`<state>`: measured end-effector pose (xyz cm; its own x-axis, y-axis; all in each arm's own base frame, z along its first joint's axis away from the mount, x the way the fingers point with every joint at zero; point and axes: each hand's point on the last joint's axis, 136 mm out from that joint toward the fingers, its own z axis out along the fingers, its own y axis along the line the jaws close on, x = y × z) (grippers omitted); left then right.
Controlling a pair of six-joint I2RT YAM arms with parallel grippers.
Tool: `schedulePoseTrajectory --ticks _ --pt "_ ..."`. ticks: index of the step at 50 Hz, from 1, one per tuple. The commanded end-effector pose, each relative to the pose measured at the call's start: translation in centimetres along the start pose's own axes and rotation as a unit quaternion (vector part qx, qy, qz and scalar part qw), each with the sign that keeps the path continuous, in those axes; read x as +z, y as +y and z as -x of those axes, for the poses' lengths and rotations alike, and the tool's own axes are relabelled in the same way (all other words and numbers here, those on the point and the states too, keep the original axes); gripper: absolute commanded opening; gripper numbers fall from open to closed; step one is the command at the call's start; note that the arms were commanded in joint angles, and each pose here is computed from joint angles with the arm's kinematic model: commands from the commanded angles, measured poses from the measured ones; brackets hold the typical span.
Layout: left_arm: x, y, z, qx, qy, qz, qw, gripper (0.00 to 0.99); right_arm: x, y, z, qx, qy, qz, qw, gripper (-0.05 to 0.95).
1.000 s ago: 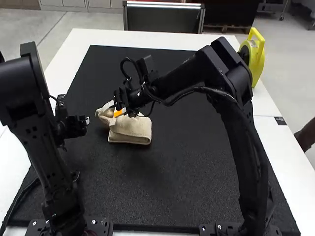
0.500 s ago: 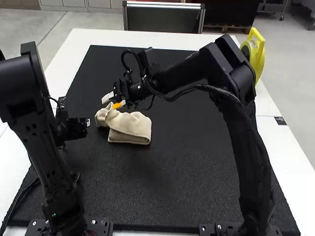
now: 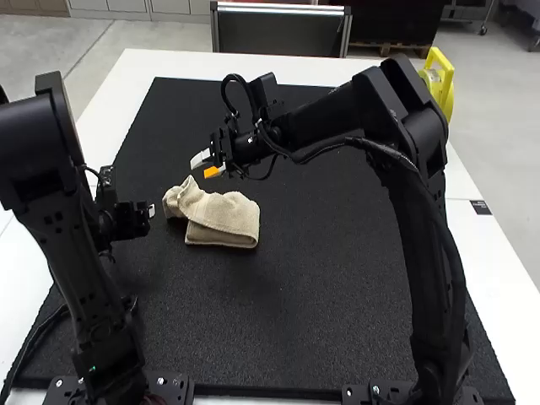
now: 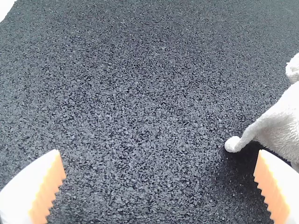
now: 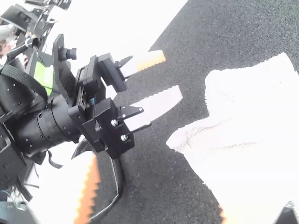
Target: Fold the towel.
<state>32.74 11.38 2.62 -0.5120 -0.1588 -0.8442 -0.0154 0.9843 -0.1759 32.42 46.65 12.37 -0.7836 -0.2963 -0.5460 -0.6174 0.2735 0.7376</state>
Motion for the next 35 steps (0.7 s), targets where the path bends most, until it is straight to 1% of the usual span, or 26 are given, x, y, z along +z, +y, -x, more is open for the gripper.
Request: schedulePoseTrajectory --ticks 1,4,8,11,13,19,23,35 --pt "-0.1 -0.4 -0.4 0.004 0.001 -0.008 1.0000 0.961 -1.8 1.3 1.2 -0.015 -0.017 0.006 1.000 0.40" --pt "-0.1 -0.4 -0.4 0.004 0.002 -0.008 1.0000 0.961 -1.8 1.0 1.0 -0.012 -0.015 0.003 1.000 0.33" --pt "0.0 -0.4 -0.3 0.005 0.001 -0.008 1.0000 0.961 -1.8 0.6 0.5 -0.007 -0.011 0.001 1.000 0.15" --pt "0.0 -0.5 -0.3 0.005 0.001 -0.009 0.9999 0.961 -1.9 0.2 0.2 -0.002 -0.009 -0.002 1.000 0.09" --pt "0.0 -0.7 -0.3 0.005 0.001 -0.011 0.9999 0.961 -1.9 -0.1 -0.1 0.002 -0.006 -0.004 1.000 0.07" --pt "0.2 -1.0 -0.1 0.007 -0.001 -0.016 0.9998 0.961 -1.9 -1.6 -1.4 0.019 0.002 -0.012 1.000 0.07" --pt "0.2 -1.0 0.0 0.006 -0.001 -0.016 0.9999 0.961 -2.1 -2.6 -1.8 0.022 0.004 -0.017 1.000 -0.02" --pt "0.2 -1.1 -0.2 0.006 0.000 -0.017 0.9998 0.961 -1.8 -4.2 -3.7 0.025 0.019 -0.024 0.999 -0.02"
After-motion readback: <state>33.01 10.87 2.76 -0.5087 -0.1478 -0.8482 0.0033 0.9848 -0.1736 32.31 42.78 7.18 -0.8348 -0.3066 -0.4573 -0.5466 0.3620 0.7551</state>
